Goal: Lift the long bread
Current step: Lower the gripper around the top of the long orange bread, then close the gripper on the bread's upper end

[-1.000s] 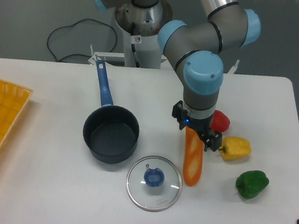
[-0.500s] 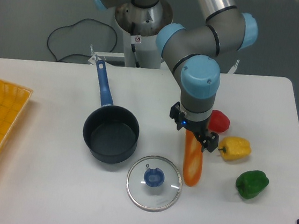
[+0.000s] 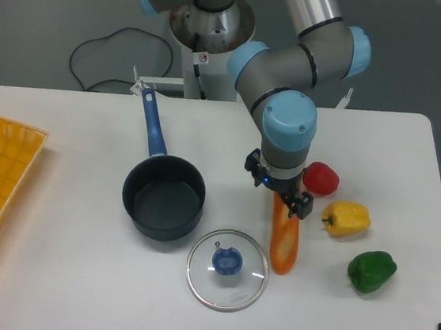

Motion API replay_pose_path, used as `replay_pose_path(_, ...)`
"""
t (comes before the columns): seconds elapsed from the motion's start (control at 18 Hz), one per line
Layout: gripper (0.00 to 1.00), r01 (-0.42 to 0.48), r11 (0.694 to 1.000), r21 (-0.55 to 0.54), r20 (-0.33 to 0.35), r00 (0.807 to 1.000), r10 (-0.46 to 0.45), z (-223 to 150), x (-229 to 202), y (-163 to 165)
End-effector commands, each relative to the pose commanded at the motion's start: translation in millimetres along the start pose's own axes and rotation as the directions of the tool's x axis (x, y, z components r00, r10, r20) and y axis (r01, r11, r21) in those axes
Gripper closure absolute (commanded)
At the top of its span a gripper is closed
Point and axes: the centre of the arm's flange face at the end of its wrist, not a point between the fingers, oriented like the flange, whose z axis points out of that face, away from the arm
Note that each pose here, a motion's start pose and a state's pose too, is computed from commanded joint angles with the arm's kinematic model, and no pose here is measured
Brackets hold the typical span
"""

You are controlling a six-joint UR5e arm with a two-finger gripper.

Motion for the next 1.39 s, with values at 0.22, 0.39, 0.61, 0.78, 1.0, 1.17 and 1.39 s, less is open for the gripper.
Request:
replay_pose_path(0.22, 0.0, 0.061, 0.998, -0.003, -0.009, 0.998, -0.061, 4, -6, 12)
replay_pose_path(0.39, 0.0, 0.093, 0.996, -0.015, -0.024, 0.995, -0.093, 13, -4, 17)
replay_pose_path(0.61, 0.0, 0.178, 0.984, 0.001, -0.046, 0.983, -0.178, 31, -5, 28)
replay_pose_path(0.78, 0.0, 0.258, 0.966, 0.034, -0.055, 0.965, -0.256, 39, -10, 35)
replay_pose_path(1.0, 0.01, 0.26, 0.965, 0.028, -0.069, 0.964, -0.258, 49, -11, 37)
replay_pose_path(1.17, 0.03, 0.266, 0.964, 0.024, -0.076, 0.962, -0.264, 54, -13, 40)
replay_pose_path(1.39, 0.03, 0.271, 0.962, 0.03, -0.087, 0.96, -0.267, 66, -18, 41)
